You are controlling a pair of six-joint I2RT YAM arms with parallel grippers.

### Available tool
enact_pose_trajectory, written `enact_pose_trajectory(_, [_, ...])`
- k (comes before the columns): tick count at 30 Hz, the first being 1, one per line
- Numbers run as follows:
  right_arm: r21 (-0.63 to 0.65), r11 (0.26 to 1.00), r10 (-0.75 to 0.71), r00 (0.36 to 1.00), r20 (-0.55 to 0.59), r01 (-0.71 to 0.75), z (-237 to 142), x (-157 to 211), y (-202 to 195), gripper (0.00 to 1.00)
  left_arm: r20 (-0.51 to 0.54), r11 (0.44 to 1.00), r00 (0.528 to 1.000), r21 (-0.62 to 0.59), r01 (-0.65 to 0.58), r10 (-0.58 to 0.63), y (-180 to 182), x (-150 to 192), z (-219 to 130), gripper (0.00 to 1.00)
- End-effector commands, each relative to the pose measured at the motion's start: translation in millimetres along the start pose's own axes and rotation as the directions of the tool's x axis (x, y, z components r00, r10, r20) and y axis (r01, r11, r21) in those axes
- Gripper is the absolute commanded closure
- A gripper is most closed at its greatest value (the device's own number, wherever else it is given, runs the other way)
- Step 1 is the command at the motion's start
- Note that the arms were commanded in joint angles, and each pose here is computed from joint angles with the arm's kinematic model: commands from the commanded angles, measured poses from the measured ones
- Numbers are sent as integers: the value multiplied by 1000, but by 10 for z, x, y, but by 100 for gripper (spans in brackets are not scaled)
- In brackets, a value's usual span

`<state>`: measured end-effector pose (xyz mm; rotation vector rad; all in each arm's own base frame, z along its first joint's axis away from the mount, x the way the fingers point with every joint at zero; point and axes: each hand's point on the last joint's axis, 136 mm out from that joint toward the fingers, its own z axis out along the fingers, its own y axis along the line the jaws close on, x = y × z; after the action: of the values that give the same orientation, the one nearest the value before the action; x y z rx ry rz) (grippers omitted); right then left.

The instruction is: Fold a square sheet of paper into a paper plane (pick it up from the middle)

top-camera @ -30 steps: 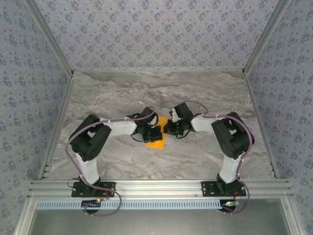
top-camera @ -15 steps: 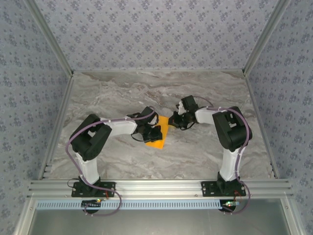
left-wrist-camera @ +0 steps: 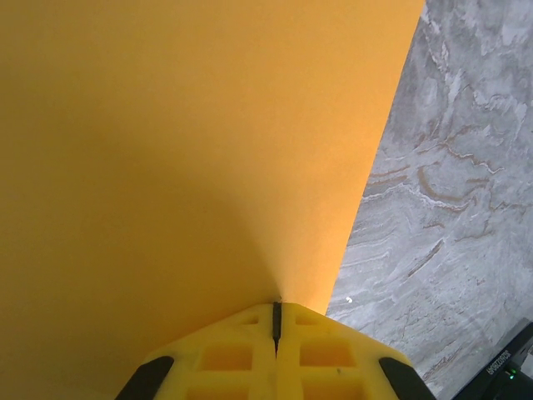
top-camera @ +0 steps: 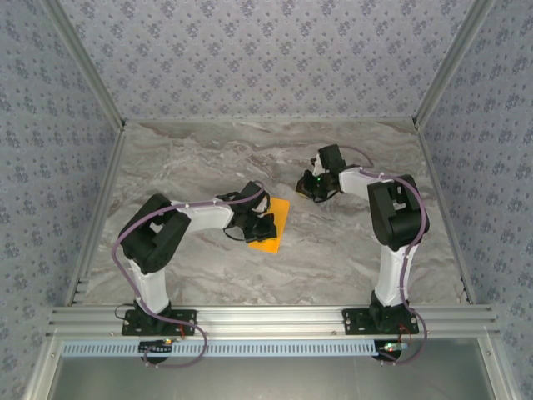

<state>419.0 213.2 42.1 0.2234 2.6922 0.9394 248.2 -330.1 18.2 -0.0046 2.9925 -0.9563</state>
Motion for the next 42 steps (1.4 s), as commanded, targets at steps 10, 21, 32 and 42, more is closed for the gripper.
enact_pose_trajectory(10, [-26,997,-79,986,-146,76,208,674,163,100,-65,996,998,-90,-7,1,169,176,74,100])
enact_pose_trajectory(21, [62,996,-55,976,-209,69,355,829,-189,100,130,983,981,100,-155,142,-489,-219,-218,100])
enact_pose_trajectory(32, [83,994,-45,973,-226,65,365,897,-278,100,94,983,988,121,-135,124,-464,-287,76,100])
enact_pose_trajectory(42, [105,993,-23,974,-227,48,357,895,-370,100,24,985,993,127,-117,115,-227,-6,144,100])
